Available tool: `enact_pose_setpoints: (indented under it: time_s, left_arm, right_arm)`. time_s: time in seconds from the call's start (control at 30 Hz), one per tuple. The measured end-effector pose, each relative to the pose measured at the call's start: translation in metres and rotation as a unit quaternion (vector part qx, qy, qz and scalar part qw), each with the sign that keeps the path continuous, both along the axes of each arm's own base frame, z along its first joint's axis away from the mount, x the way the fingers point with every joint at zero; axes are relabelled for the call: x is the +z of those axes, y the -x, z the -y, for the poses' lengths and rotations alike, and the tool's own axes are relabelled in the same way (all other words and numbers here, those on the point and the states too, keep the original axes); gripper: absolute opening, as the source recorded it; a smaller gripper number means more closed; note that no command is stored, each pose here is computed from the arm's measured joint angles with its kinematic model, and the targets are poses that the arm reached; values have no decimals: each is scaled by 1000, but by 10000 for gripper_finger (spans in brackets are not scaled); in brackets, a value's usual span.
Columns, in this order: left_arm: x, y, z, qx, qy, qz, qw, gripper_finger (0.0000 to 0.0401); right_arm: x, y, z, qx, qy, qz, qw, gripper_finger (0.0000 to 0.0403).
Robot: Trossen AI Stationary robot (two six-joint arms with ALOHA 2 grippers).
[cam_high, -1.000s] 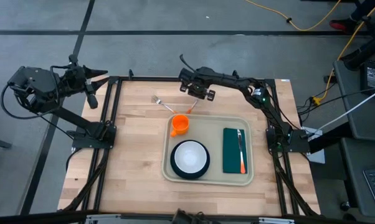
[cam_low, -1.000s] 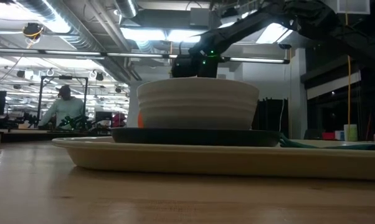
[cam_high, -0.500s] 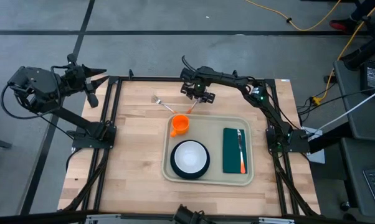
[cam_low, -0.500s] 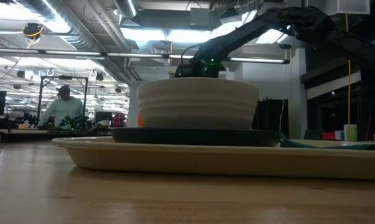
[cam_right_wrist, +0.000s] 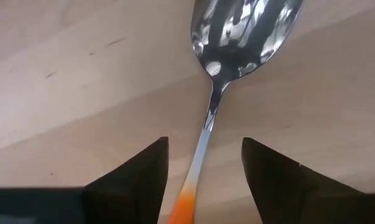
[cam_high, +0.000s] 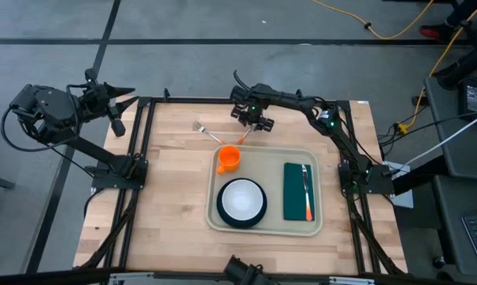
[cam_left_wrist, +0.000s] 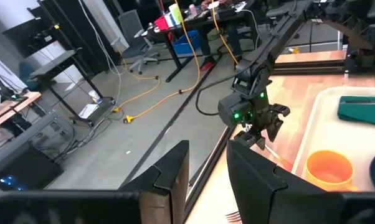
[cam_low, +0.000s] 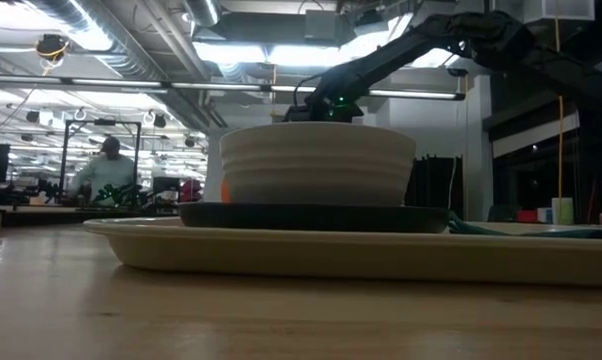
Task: Set up tray
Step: Put the orange spoon on the green napkin to the left of the orange knife
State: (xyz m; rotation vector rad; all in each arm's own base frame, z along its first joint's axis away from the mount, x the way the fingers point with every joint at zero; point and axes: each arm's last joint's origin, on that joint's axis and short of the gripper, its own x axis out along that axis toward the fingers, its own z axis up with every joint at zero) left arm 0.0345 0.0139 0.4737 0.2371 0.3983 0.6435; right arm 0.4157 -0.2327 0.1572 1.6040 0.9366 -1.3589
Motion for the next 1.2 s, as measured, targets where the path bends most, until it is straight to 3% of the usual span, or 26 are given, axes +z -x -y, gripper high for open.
enact_pose_setpoints:
  time_s: [0.3,0.63,0.83,0.93,1.03,1.2]
  left_arm:
    - [-4,3,-1,5,-3,-20,1000,102]
    - [-5,11,-4,36,-9,-7,999,102]
    - [-17,14,-6,65,5,12,998,102]
    - [-22,11,-5,64,22,20,997,102]
    - [-22,1,-1,39,37,7,999,102]
    - [-12,-31,11,-17,37,14,999,102]
  right_arm:
    - [0,7,12,20,-5,8,1000,139]
    - [0,6,12,42,-9,18,999,109]
    - [7,-2,4,136,34,32,990,95]
    - [27,-4,-5,197,61,46,977,95]
    - [60,-1,-16,254,119,51,958,94]
    - [144,18,-50,341,242,59,907,94]
